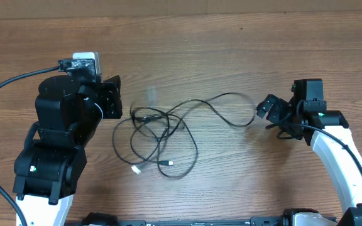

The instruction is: Untangle cables

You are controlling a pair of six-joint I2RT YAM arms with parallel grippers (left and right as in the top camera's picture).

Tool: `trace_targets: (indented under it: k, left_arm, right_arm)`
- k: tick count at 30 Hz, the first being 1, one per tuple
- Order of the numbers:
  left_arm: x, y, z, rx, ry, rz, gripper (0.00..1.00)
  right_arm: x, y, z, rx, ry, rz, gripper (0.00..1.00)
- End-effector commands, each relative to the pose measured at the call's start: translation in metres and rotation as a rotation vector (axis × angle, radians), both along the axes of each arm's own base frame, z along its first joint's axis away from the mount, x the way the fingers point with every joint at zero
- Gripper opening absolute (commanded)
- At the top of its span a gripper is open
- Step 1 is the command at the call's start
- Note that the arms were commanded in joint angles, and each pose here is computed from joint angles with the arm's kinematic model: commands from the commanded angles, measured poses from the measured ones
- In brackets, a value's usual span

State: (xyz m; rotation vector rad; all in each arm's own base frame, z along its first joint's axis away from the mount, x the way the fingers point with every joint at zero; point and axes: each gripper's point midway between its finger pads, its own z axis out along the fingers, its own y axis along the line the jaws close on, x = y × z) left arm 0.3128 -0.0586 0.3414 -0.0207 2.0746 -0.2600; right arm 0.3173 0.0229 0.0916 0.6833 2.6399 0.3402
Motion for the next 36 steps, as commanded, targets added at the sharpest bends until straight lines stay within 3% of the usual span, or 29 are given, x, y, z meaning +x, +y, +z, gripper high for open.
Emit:
trace_targets:
  k: [1,4,6,8,15,22,31,36]
  left_arm:
    - [-0.003,-0.016,0.011,-0.045,-0.02,-0.083,0.35]
    - [-0.002,-0.019,0.005,-0.051,0.004,-0.098,0.37]
    - [-0.002,-0.023,-0.001,-0.059,0.033,-0.119,0.55]
    - [-0.002,-0.026,-0.013,-0.06,0.082,-0.131,0.65]
    - [-0.001,-0.038,-0.071,-0.067,0.324,-0.187,0.68]
    - [0.004,-0.07,-0.131,-0.06,0.546,-0.306,0.84]
    - [0.02,-0.071,-0.181,-0.033,0.683,-0.257,1.0]
    - [0.029,-0.065,-0.187,-0.067,0.697,-0.204,1.0]
  right_arm:
    - [0.003,0.01,0.003,0.05,-0.015,0.028,1.0]
    - [0.003,0.011,0.003,0.056,-0.016,0.032,1.0]
    - [0.003,0.015,0.004,0.066,-0.022,0.072,1.0]
    - [0.003,0.022,0.006,0.082,-0.034,0.127,1.0]
    - [0.004,0.055,0.021,0.19,-0.126,0.368,1.0]
    - [0.002,0.075,0.033,0.271,-0.192,0.497,1.0]
    - [-0.023,0.115,0.033,0.27,-0.204,0.752,1.0]
    - [-0.035,0.137,0.023,0.181,-0.169,0.837,1.0]
